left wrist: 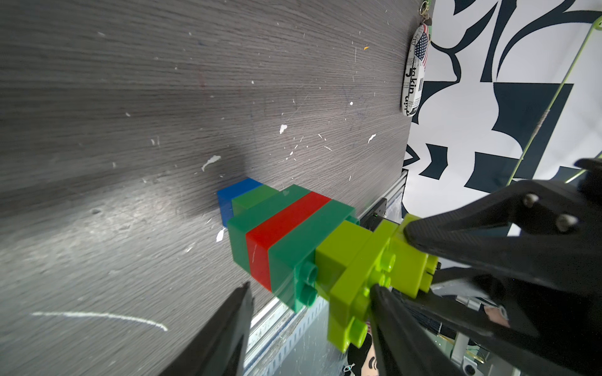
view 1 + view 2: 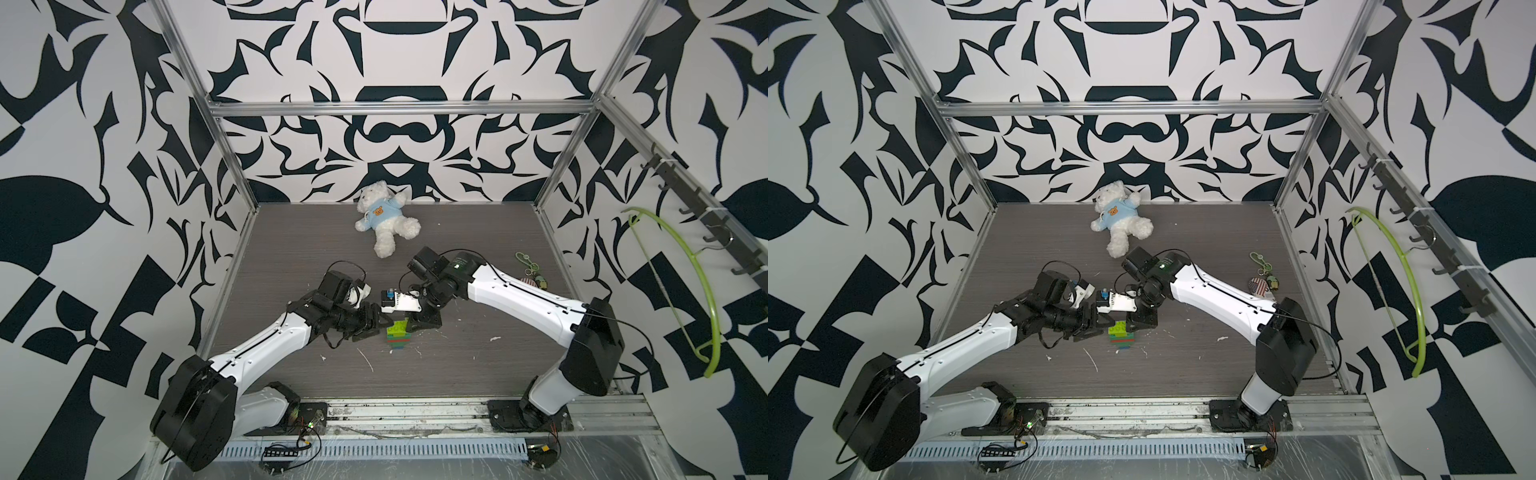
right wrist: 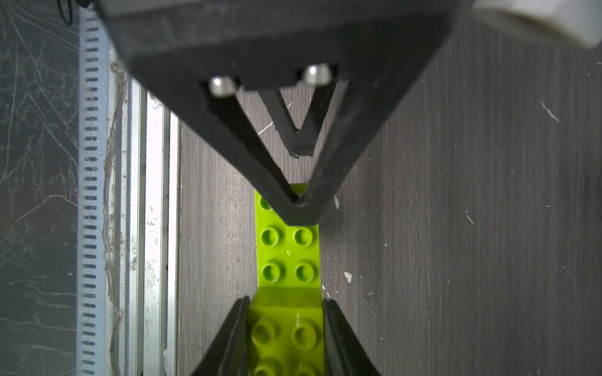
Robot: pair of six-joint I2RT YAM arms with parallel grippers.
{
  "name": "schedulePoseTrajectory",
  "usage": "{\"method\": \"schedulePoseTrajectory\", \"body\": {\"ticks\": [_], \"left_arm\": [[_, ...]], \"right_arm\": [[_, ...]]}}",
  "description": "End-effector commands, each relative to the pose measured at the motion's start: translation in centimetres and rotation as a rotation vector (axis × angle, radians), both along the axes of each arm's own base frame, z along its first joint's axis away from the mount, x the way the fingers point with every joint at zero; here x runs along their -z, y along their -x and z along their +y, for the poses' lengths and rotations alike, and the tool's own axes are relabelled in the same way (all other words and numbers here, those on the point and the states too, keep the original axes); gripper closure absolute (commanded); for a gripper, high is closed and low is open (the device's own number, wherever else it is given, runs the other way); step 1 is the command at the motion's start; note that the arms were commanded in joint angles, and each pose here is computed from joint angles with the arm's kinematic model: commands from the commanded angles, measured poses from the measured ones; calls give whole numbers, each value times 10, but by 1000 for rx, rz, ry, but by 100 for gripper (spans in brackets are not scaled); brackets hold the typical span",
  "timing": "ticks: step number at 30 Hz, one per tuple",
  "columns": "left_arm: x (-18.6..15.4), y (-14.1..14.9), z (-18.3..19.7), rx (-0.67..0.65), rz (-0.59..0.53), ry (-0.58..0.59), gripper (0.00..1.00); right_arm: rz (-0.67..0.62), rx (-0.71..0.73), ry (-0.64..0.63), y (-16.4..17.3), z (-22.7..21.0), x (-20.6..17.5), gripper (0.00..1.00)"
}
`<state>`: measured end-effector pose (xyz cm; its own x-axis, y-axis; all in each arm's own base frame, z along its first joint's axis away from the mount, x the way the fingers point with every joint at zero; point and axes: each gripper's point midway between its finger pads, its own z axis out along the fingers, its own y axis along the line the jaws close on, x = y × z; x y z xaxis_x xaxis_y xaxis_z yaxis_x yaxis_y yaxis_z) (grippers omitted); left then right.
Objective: Assemble a carrot with lego
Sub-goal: Assemble the lego brick with the lego brick.
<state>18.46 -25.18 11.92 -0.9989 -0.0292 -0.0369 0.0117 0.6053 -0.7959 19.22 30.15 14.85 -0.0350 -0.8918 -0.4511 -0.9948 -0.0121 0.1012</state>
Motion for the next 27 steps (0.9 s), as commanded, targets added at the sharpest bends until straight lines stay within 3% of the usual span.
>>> {"method": "schedulePoseTrajectory", "body": {"ticks": [1, 5, 13, 18, 22, 27], "left_arm": [[8, 3, 6, -7, 18, -53, 37], [6, 2, 6, -8, 15, -51, 36], [-20, -7, 1, -33, -23, -9, 29], [-40, -12, 0, -41, -69, 5, 22], [-51, -28, 29, -112, -174, -97, 19], [-49, -65, 118, -293, -284, -357, 21]], "right_arm": [[33, 20, 135, 4, -21, 29, 75], [14, 35, 119, 0, -18, 23, 72], [-60, 54, -89, -8, 8, -31, 44], [-66, 57, -203, -2, 16, -56, 33], [-87, 124, -293, -6, 8, -79, 30], [-96, 302, -435, -24, 1, -106, 31]]}}
